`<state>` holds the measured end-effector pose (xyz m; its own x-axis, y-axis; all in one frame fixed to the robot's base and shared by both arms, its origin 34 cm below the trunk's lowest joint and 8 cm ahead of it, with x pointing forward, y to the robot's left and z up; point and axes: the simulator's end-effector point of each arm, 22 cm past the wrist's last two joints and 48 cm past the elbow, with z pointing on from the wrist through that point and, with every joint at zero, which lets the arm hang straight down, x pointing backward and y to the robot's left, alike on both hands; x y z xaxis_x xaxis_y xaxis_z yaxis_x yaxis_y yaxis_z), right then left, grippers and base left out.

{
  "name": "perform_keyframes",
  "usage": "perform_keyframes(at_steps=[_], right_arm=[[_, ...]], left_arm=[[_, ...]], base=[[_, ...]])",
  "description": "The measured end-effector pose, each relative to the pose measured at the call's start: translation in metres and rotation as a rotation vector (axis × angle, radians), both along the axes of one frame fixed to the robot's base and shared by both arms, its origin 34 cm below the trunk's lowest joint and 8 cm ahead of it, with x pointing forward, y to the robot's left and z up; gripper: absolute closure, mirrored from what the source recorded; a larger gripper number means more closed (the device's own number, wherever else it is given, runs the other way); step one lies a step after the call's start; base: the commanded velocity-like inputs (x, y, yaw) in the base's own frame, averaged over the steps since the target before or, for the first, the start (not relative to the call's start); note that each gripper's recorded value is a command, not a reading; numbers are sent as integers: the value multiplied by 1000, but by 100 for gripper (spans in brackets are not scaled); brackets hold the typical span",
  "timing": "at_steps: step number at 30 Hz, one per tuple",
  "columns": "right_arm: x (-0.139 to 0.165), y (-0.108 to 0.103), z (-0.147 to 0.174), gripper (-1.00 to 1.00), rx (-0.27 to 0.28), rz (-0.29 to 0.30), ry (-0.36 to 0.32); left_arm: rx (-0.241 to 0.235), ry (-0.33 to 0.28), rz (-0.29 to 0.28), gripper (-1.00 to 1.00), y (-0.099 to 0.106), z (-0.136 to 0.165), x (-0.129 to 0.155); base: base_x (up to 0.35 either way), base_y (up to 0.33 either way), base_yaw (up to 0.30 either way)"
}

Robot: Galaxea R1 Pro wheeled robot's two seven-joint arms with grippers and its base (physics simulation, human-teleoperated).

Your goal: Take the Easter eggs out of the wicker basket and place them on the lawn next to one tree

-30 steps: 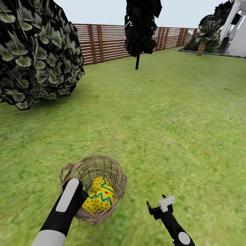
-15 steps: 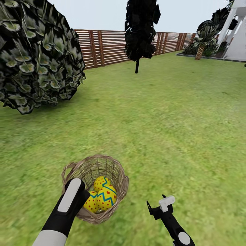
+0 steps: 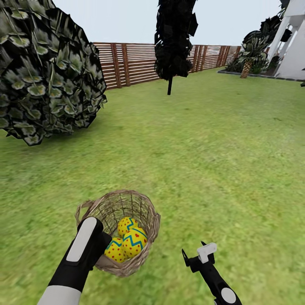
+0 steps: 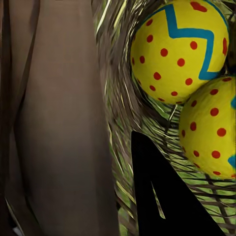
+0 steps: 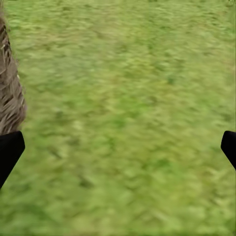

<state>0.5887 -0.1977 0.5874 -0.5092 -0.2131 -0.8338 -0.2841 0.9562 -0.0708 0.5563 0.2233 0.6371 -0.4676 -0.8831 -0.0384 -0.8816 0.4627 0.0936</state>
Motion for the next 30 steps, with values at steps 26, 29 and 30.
perform_keyframes(at_steps=[26,29,30], right_arm=[[9,0,47,-100,-3,2,-38],[9,0,52,-100,-3,1,-38],[9,0,54,-100,-3,1,-38]], left_arm=[[3,-40,1,100,0,50,8],[3,-41,0,100,0,55,8],[3,-40,0,100,0,57,8]], base=[[0,0,0],[0,0,0],[0,0,0]])
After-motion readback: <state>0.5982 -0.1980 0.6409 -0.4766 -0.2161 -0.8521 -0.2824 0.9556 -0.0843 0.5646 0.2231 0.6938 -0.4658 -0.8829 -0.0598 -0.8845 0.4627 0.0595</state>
